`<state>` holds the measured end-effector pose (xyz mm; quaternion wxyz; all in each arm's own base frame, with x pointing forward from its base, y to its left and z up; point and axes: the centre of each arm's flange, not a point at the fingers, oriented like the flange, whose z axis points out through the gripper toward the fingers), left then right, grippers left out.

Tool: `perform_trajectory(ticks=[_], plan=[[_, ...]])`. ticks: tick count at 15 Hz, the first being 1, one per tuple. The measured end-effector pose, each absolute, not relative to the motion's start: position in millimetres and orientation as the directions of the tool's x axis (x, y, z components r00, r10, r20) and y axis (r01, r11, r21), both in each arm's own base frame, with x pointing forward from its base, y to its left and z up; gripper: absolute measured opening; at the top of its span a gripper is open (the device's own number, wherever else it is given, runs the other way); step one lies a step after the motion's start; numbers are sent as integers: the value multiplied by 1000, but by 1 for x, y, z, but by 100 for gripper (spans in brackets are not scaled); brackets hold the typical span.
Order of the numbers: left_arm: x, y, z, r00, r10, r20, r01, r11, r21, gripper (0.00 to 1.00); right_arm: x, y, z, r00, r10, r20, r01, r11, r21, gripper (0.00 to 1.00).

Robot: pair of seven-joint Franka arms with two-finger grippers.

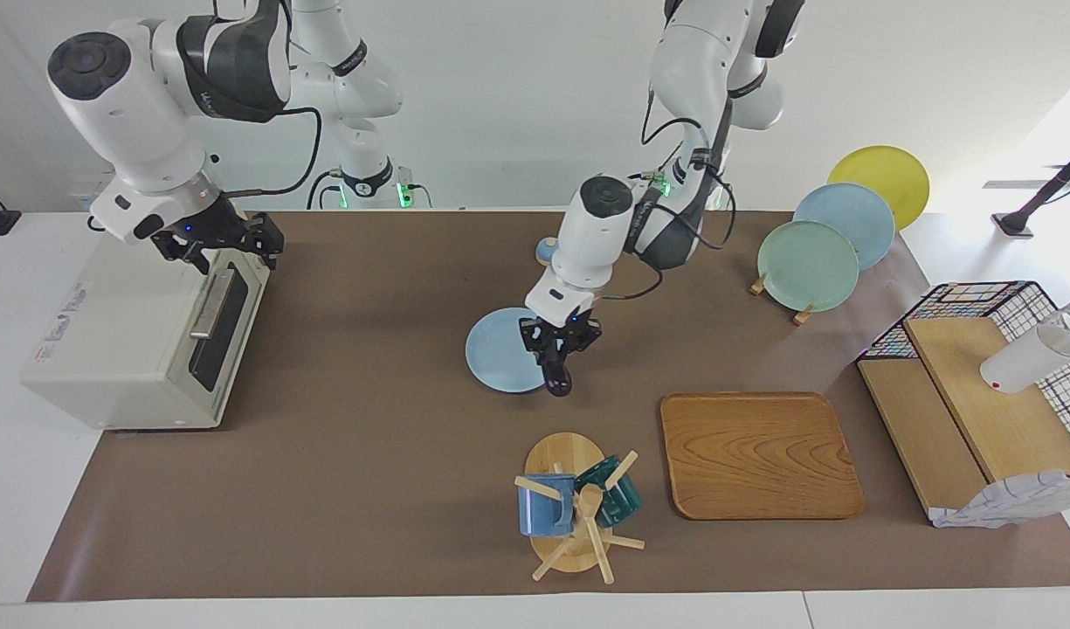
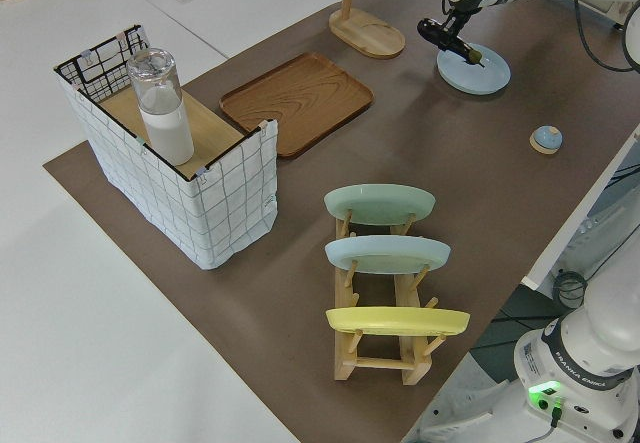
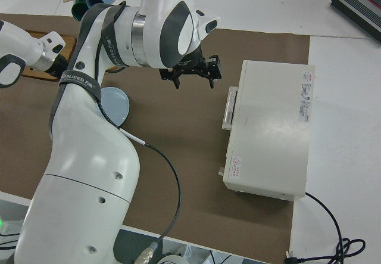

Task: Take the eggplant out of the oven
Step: 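Carry the eggplant with the left gripper onto the wooden tray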

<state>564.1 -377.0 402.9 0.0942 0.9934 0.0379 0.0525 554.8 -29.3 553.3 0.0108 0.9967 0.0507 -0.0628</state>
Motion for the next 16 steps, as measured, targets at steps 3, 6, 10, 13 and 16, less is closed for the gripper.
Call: perform_trajectory(ticks=[3,6,10,13,16], plan=[[622,-284,426,990,104,98,87,-982,166,37,555,-11,554,984,125,-125,126,-992,6,100],[657,-198,410,991,91,99,76,-987,143,37,553,-22,557,987,105,-122,106,-994,7,100],[691,-142,365,990,97,106,83,-987,135,37,550,-26,562,988,96,-118,98,-995,7,100],[710,-131,340,984,86,154,64,-988,140,37,543,-25,567,987,99,-129,100,-995,4,100],[717,-114,331,984,52,173,30,-991,129,37,542,-26,567,987,97,-129,99,-995,4,100]])
